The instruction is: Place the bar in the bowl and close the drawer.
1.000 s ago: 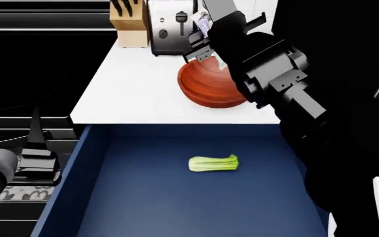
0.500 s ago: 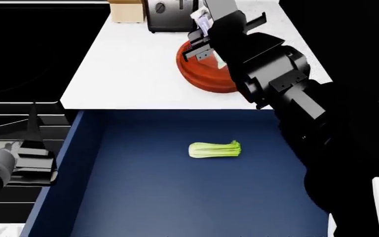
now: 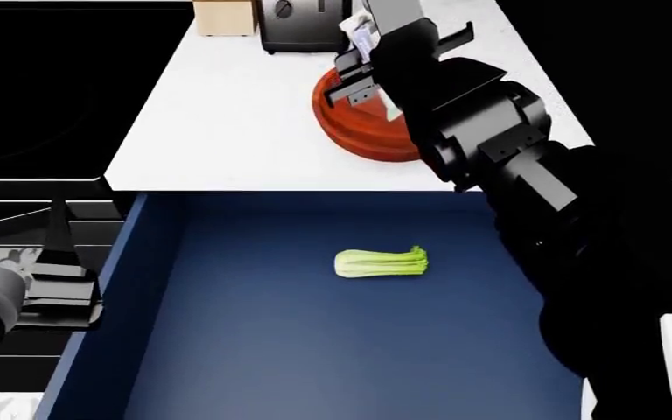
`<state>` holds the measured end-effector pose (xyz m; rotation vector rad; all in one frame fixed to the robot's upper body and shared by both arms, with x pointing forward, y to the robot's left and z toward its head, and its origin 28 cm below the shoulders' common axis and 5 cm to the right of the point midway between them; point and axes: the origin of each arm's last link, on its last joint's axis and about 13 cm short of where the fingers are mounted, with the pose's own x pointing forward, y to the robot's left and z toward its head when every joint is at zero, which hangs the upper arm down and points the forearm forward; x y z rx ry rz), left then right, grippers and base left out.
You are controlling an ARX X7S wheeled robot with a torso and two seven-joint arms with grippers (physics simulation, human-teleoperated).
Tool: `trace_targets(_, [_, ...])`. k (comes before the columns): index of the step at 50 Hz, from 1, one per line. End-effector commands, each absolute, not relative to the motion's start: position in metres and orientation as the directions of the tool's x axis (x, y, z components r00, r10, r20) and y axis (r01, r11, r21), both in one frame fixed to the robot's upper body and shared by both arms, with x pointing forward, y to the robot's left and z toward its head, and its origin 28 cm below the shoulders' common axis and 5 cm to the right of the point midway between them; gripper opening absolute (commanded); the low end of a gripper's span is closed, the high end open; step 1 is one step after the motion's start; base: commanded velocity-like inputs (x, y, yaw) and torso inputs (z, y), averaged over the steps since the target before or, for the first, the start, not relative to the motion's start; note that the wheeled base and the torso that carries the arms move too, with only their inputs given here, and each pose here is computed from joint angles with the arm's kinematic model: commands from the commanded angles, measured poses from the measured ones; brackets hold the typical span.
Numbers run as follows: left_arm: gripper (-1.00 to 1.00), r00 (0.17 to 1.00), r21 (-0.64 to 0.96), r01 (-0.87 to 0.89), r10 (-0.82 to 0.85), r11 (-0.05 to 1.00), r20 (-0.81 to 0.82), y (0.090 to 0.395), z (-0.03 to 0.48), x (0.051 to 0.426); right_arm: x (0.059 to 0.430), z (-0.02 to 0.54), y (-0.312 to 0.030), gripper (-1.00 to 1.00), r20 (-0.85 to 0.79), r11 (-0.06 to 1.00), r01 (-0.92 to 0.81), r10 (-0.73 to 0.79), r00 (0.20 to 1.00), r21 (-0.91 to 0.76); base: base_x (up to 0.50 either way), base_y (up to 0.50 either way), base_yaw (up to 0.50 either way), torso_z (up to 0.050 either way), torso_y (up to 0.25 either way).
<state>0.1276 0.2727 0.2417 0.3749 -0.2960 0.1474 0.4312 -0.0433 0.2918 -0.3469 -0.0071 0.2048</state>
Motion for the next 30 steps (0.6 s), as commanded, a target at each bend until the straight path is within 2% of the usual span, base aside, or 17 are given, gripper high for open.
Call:
trace_targets(1, [1.00,0.945,0.333,-0.199,0.091,0.922,0.313,0.272,0.241,0.128,0.431,0.288,-0.044,-1.00,-0.043,0.918,-0.200,0.197,0.979,-0.344,0.00,0.00,0.00,0.000,0.000])
trace_targets(30, [1.00,0.946,0.333,-0.201,0.094,0.921,0.311,0.272,0.240,0.129,0.431,0.278,-0.044,-1.00,-0.091,0.916,-0.213,0.193,0.977,-0.341,0.00,0.00,0.00,0.000,0.000])
